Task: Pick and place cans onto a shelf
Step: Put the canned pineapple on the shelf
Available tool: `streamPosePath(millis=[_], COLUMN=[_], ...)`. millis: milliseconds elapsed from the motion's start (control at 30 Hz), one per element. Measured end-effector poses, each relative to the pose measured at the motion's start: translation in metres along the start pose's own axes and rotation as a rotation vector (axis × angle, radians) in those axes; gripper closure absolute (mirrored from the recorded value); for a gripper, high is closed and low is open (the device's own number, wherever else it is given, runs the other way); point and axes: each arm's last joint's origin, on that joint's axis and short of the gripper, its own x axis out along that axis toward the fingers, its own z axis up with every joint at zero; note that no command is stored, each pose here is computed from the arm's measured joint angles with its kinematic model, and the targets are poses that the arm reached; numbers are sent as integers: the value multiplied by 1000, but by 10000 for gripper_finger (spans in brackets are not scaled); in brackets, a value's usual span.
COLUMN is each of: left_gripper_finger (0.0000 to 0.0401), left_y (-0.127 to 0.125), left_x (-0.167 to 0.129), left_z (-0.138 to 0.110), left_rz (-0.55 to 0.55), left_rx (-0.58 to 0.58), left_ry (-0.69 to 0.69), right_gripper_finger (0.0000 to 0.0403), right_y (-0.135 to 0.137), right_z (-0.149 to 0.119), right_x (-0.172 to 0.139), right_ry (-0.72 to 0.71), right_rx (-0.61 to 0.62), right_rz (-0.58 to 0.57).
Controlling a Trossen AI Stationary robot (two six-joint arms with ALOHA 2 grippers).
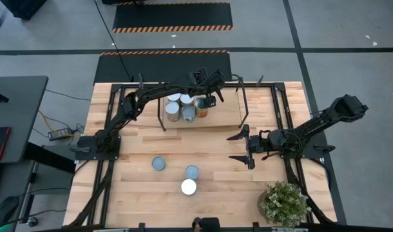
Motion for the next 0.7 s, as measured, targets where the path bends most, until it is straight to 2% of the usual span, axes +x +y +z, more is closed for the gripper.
streamPosePath(millis=[133,200,367,500,567,700], left_gripper_finger=[12,12,12,12,12,12], left_y=[-2,-6,-25,-42,-47,-48], left_x=[-13,-23,-44,-55,-57,-50], left_z=[3,8,11,6,3,-4], left_rz=[-100,-114,-215,-274,-275,-179], left_rx=[79,111,251,363,392,423], left_ry=[-5,-33,-55,-5,29,118], right_gripper_finger=[39,39,39,39,39,39], right_y=[0,0,0,0,0,0], right_z=[0,0,0,0,0,0], right_x=[0,0,0,0,0,0], right_ry=[0,0,0,-1,0,-1], right_rx=[0,0,0,3,3,7], right_rz=[0,0,0,0,0,0])
